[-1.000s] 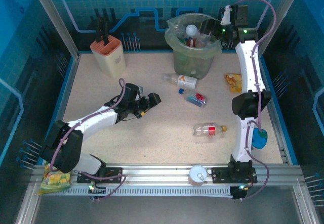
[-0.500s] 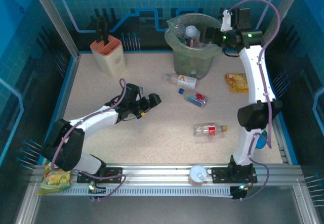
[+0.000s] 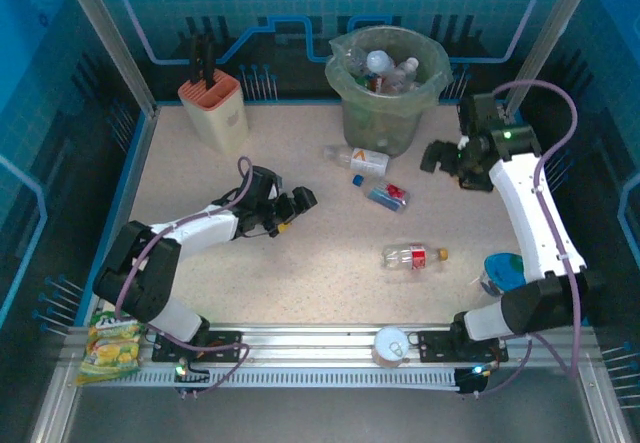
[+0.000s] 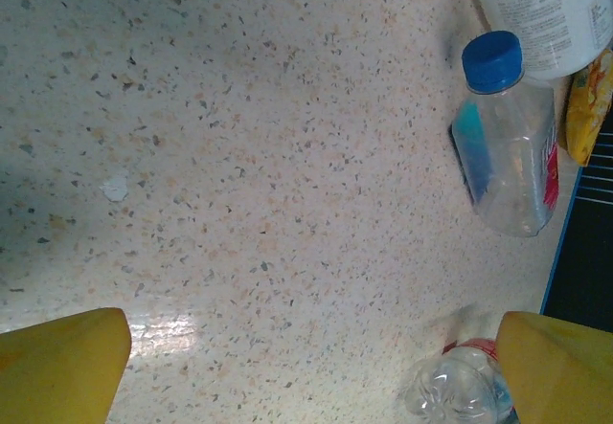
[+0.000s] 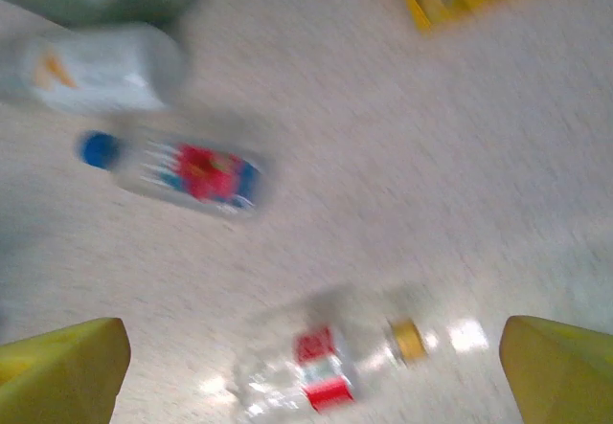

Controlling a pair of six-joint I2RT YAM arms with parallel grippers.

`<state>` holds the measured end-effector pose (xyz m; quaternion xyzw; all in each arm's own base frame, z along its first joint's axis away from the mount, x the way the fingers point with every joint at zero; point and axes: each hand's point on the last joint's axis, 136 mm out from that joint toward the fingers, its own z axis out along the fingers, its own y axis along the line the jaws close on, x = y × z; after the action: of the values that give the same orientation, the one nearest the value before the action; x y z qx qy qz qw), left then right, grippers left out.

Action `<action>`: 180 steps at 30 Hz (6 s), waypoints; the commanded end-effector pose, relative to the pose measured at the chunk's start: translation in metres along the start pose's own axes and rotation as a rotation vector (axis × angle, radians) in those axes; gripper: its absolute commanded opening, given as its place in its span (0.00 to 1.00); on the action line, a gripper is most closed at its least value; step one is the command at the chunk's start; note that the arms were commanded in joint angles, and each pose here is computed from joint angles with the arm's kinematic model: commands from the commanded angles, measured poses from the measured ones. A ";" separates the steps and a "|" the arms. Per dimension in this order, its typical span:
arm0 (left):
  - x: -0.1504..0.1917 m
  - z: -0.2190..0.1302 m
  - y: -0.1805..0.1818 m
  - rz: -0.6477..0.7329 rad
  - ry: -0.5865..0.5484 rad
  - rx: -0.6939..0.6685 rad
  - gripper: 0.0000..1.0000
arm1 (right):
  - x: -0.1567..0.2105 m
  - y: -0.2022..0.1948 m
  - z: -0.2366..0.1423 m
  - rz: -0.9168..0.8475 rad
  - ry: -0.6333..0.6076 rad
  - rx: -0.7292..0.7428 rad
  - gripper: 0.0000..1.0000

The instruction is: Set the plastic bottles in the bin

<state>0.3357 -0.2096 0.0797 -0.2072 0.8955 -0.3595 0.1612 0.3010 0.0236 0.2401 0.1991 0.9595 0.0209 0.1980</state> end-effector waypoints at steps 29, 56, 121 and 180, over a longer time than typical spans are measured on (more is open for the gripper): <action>-0.010 -0.011 -0.003 0.012 -0.018 0.020 0.99 | 0.143 0.012 0.159 0.686 0.261 -0.113 0.92; -0.014 -0.003 -0.008 0.018 0.005 0.022 0.99 | 0.092 0.015 0.100 0.534 0.120 -0.189 0.59; -0.002 -0.051 -0.002 0.005 -0.096 0.007 0.99 | -0.270 0.199 0.002 -0.040 -0.583 -0.487 1.00; -0.009 -0.057 0.012 0.033 -0.129 -0.055 0.99 | 0.025 0.120 0.212 -1.215 0.057 -0.209 1.00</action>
<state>0.3202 -0.1744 0.1144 -0.2120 0.8938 -0.3314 0.2152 0.3976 0.1279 0.0508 -0.3821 0.9103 0.0102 0.1590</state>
